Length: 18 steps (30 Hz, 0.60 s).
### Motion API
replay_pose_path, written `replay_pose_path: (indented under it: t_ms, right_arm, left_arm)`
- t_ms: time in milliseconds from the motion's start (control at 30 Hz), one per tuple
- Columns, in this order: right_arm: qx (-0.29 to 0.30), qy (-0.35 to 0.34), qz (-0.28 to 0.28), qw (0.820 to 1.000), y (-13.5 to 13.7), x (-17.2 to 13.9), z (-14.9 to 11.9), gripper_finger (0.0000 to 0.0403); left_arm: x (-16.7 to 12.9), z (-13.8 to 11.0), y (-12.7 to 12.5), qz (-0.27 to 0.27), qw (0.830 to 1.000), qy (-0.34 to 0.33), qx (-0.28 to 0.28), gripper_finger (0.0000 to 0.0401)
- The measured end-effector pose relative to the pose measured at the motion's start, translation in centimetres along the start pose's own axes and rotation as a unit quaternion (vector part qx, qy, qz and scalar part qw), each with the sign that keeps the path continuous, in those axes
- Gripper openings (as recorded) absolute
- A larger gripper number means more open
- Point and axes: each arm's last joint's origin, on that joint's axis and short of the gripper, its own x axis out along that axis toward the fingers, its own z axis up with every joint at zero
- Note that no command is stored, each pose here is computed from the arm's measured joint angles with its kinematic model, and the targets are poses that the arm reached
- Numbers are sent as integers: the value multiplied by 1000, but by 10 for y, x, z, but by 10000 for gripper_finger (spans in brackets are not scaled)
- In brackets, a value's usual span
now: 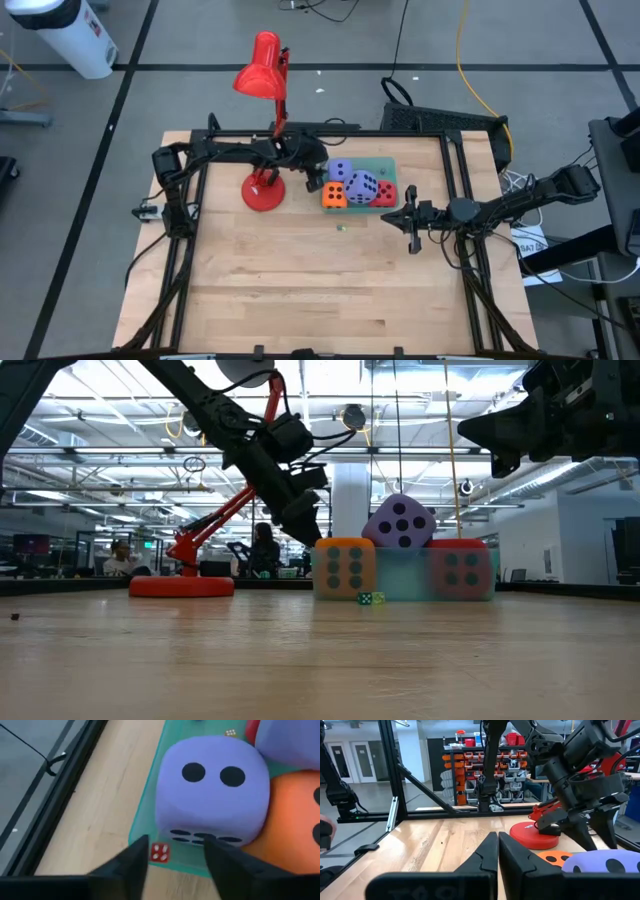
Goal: Pick & Place Dice
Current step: Put the small red dice into the bin, then put the small light green dice into the bin
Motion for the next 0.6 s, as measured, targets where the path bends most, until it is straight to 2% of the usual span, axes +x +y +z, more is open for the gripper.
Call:
replay_pose_path:
  t_ms: [133, 267, 400, 467, 600]
  right_arm:
    - [-3, 3, 0, 1000, 0, 0, -1, 4]
    - [-1, 5, 0, 1000, 0, 0, -1, 4]
    - [-2, 12, -1, 1000, 0, 0, -2, 4]
    - [-3, 13, -1, 1000, 0, 0, -3, 4]
    - [-5, 13, -1, 1000, 0, 0, -3, 4]
  left_arm:
    - [-2, 4, 0, -14, 1000, -19, -9, 279]
    - [3, -1, -5, -6, 1000, 7, 6, 328]
    - [-2, 3, -7, -6, 1000, -7, 9, 340]
    - [-12, 8, -9, -7, 1000, -15, 16, 340]
    - [-70, 26, -16, -13, 999, -37, 35, 325]
